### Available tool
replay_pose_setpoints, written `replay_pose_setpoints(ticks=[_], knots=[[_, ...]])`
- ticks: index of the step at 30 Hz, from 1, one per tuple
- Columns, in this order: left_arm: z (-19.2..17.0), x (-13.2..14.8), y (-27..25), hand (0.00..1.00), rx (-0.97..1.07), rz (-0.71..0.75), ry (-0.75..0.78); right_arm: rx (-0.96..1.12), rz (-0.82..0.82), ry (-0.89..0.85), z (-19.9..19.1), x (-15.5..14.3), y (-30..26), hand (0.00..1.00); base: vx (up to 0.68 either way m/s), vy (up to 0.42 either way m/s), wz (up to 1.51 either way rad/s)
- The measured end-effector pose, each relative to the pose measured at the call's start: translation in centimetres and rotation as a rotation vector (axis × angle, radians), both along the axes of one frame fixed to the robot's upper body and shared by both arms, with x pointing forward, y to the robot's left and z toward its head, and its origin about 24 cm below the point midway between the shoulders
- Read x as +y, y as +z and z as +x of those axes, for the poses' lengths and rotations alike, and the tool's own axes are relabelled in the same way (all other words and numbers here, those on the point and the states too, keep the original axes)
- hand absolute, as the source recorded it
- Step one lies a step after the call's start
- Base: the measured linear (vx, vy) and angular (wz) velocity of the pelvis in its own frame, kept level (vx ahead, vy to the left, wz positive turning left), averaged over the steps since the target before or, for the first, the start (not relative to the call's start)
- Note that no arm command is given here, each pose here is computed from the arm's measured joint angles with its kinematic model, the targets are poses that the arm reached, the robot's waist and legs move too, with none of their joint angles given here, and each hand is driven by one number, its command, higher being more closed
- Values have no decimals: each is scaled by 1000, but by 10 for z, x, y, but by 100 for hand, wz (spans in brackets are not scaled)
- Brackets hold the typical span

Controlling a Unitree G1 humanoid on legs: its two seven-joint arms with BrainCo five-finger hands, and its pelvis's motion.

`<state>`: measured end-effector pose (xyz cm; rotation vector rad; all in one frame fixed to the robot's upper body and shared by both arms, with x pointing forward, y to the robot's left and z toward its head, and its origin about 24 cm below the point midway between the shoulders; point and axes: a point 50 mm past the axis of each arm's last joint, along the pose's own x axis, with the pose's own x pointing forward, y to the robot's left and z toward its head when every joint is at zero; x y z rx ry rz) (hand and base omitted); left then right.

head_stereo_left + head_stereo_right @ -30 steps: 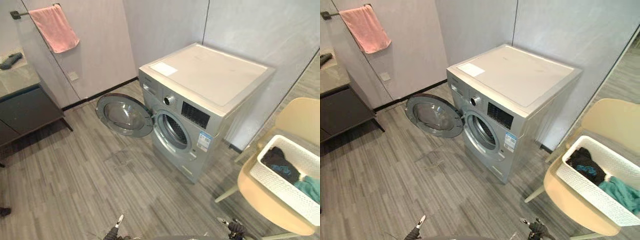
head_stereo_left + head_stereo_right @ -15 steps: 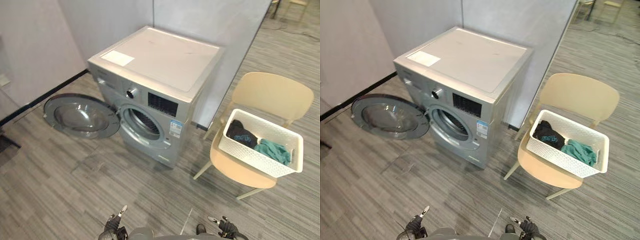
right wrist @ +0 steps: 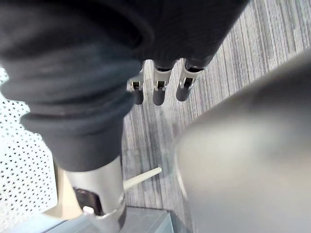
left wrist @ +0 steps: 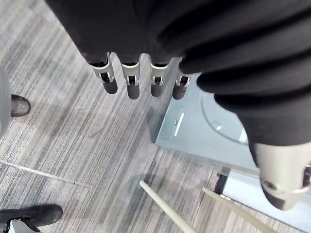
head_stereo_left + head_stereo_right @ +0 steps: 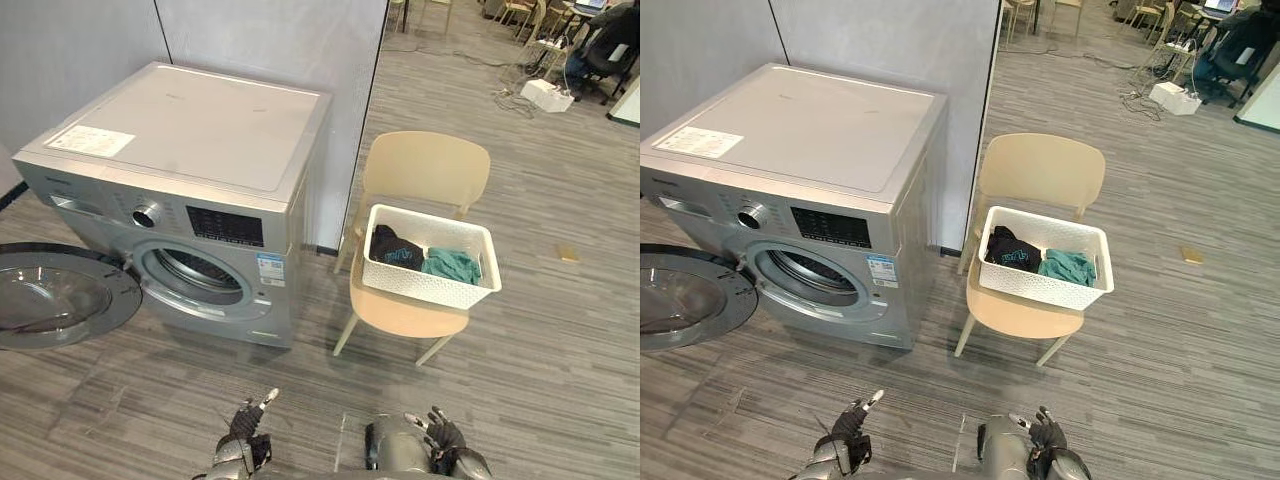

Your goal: Pick up the laundry basket with both hands and put the clothes into the washing machine.

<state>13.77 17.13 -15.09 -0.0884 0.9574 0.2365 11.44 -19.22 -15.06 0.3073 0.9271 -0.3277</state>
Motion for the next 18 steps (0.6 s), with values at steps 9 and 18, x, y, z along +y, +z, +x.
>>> replay_pose_setpoints(ticks=[9, 18], knots=[[-16, -6, -7, 0, 47, -45, 41, 114, 8, -245, -35, -31, -10, 0, 265, -400, 15], [-31, 13, -7, 0, 51, -14, 115, 125, 3, -237, -36, -32, -10, 0, 172, -284, 28]])
